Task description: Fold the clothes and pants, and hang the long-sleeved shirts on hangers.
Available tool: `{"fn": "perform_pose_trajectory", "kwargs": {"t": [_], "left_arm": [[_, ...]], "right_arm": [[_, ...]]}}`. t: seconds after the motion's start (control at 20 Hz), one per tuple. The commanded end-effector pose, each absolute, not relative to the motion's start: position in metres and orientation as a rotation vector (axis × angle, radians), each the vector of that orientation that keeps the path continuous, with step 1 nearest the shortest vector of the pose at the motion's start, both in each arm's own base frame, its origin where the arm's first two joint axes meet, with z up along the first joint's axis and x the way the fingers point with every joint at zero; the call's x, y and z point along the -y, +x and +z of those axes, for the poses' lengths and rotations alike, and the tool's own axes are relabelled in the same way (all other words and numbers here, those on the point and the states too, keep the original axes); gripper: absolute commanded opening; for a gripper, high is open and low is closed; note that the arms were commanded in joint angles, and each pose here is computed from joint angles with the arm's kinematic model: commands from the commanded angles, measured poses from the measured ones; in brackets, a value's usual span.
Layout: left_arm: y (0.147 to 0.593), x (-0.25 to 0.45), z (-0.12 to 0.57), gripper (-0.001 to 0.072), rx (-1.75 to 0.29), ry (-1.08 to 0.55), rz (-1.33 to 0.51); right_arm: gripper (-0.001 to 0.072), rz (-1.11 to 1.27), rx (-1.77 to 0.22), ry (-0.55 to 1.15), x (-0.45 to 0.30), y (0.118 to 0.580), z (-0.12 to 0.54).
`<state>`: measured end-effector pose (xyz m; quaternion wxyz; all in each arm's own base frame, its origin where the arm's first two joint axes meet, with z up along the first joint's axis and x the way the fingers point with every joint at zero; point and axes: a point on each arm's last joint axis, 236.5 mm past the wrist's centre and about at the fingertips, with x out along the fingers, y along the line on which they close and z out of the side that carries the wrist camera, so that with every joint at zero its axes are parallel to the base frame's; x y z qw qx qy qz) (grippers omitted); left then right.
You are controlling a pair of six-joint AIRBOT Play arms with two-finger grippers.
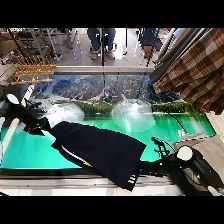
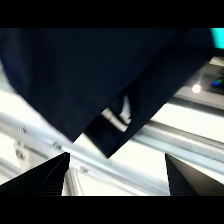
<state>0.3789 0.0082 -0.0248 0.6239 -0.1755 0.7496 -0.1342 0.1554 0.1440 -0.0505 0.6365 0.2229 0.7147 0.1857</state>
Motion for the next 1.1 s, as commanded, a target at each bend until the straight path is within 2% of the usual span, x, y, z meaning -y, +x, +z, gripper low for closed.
{"fn": "perform_pose_trajectory", "kwargs": {"t": [0.0, 0.2, 0.4, 0.5, 0.55, 0.6, 0.65, 0.7, 0.8, 0.85, 0.95, 1.05], "left_arm": [[0.401, 0.020, 0.024, 0.0493, -1.535, -0.461, -0.434], [0.435, 0.065, 0.094, 0.0493, -1.222, -0.530, -0.642], [0.435, 0.091, 0.106, 0.0493, -1.181, -0.506, -0.726], [0.429, 0.102, 0.094, 0.0492, -1.222, -0.438, -0.732], [0.426, 0.108, 0.089, 0.0490, -1.244, -0.404, -0.735], [0.424, 0.113, 0.084, 0.0483, -1.262, -0.372, -0.737], [0.421, 0.117, 0.079, 0.0403, -1.281, -0.337, -0.735], [0.417, 0.120, 0.073, 0.0281, -1.303, -0.292, -0.726], [0.410, 0.118, 0.056, 0.0086, -1.363, -0.193, -0.696], [0.405, 0.120, 0.045, 0.0033, -1.395, -0.164, -0.689], [0.387, 0.133, 0.018, 0.0025, -1.479, -0.167, -0.711], [0.372, 0.146, -0.020, 0.0025, -1.540, -0.182, -0.706]], "right_arm": [[0.0705, 0.298, -1.576, 0.659, -0.138, 0.166, -0.082], [0.0705, 0.393, -1.496, 0.769, -0.162, 0.188, -0.088], [0.0700, 0.449, -1.530, 0.816, -0.189, 0.194, -0.105], [0.0633, 0.463, -1.563, 0.769, -0.199, 0.196, -0.114], [0.0498, 0.494, -1.540, 0.735, -0.202, 0.206, -0.111], [0.0159, 0.514, -1.510, 0.699, -0.202, 0.218, -0.104], [0.0019, 0.522, -1.468, 0.644, -0.198, 0.235, -0.095], [0.0010, 0.500, -1.427, 0.575, -0.186, 0.255, -0.085], [0.0008, 0.360, -1.352, 0.390, -0.138, 0.298, -0.068], [0.0008, 0.253, -1.310, 0.290, -0.102, 0.322, -0.056], [0.0007, 0.149, -1.249, 0.177, -0.054, 0.351, -0.025], [0.0007, 0.142, -1.215, 0.157, -0.041, 0.364, 0.001]]}}
